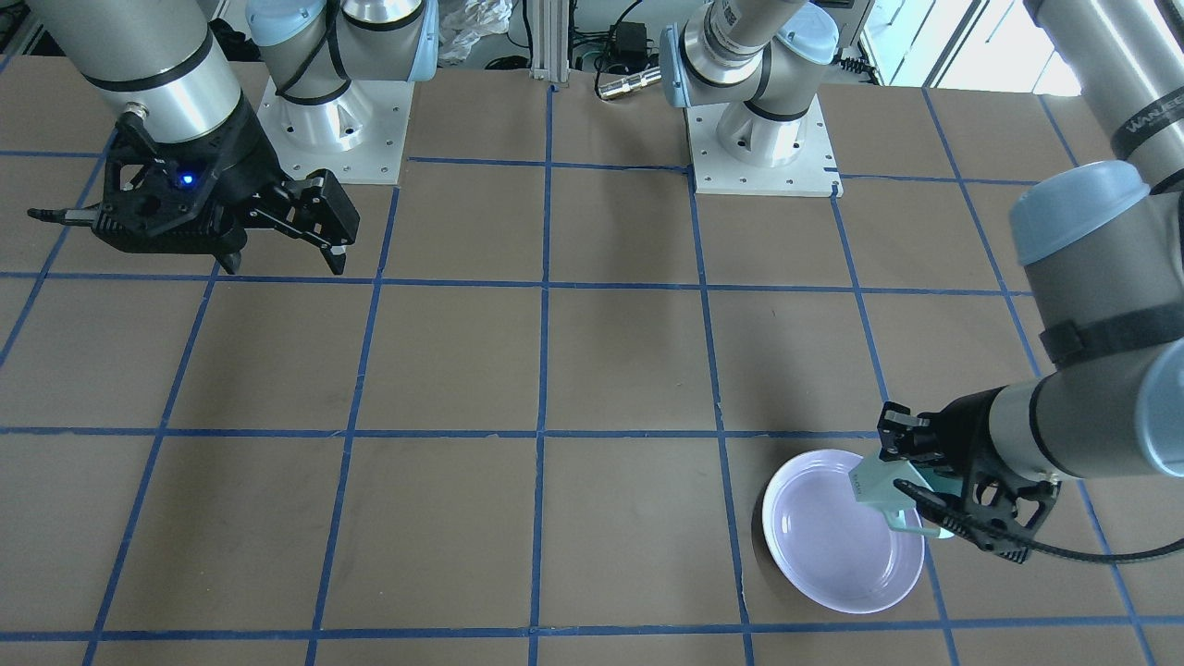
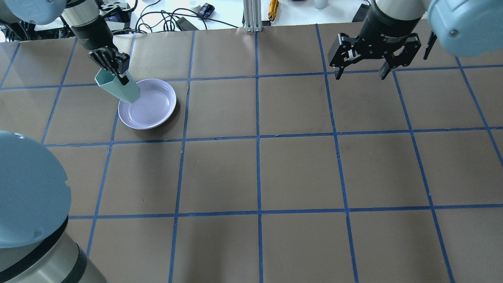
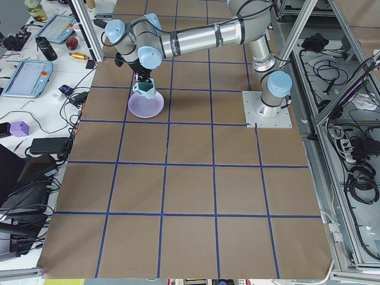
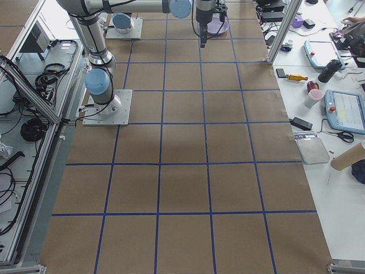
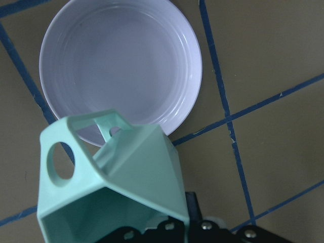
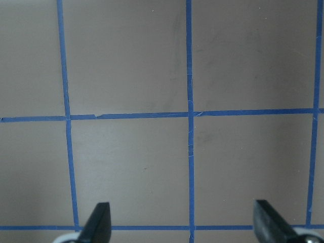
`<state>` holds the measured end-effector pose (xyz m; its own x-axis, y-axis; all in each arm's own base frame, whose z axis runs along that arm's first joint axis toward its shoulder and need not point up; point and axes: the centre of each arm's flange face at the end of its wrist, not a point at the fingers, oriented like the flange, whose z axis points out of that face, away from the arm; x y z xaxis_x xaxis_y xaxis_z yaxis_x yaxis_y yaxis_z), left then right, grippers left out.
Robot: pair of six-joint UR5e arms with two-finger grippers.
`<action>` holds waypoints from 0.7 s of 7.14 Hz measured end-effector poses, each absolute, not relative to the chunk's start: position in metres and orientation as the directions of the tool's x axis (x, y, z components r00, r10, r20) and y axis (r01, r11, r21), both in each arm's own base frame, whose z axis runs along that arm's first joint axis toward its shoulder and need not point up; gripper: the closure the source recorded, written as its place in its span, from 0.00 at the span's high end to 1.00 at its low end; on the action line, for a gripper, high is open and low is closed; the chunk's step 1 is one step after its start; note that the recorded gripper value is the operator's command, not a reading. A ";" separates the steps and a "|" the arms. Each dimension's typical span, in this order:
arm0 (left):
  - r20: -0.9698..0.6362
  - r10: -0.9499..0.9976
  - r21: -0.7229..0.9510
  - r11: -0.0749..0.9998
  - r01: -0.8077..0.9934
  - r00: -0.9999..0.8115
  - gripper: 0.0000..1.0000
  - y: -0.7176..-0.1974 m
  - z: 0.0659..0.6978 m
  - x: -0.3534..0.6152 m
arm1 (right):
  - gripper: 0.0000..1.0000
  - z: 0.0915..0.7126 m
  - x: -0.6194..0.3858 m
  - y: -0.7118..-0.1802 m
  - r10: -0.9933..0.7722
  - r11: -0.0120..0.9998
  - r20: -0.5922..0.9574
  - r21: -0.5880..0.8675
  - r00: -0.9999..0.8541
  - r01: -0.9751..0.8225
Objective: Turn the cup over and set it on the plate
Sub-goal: 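Carry the mug over the white plate with the left gripper, rotating it, then lower the mug upright onto the plate with the left gripper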
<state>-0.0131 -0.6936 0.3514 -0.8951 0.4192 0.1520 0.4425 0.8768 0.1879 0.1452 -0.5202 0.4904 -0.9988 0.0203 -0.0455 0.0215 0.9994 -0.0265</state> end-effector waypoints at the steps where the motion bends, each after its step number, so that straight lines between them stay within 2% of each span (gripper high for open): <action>1: 0.114 0.455 0.198 0.861 0.469 -0.883 0.00 -0.699 0.340 -0.029 | 1.00 0.490 0.145 -0.520 0.020 0.999 -0.045 -0.027 -0.999 0.021; 5: 0.065 0.487 0.267 0.832 0.485 -0.871 0.00 -0.714 0.292 -0.043 | 1.00 0.490 0.145 -0.520 0.020 0.999 -0.045 -0.027 -0.999 0.021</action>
<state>-0.0430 -0.7140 0.2915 -0.8709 0.4871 0.0650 0.4855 0.8323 0.2674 0.1452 -0.5202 0.4904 -0.9988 0.0202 -0.0455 0.0215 0.9994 -0.0266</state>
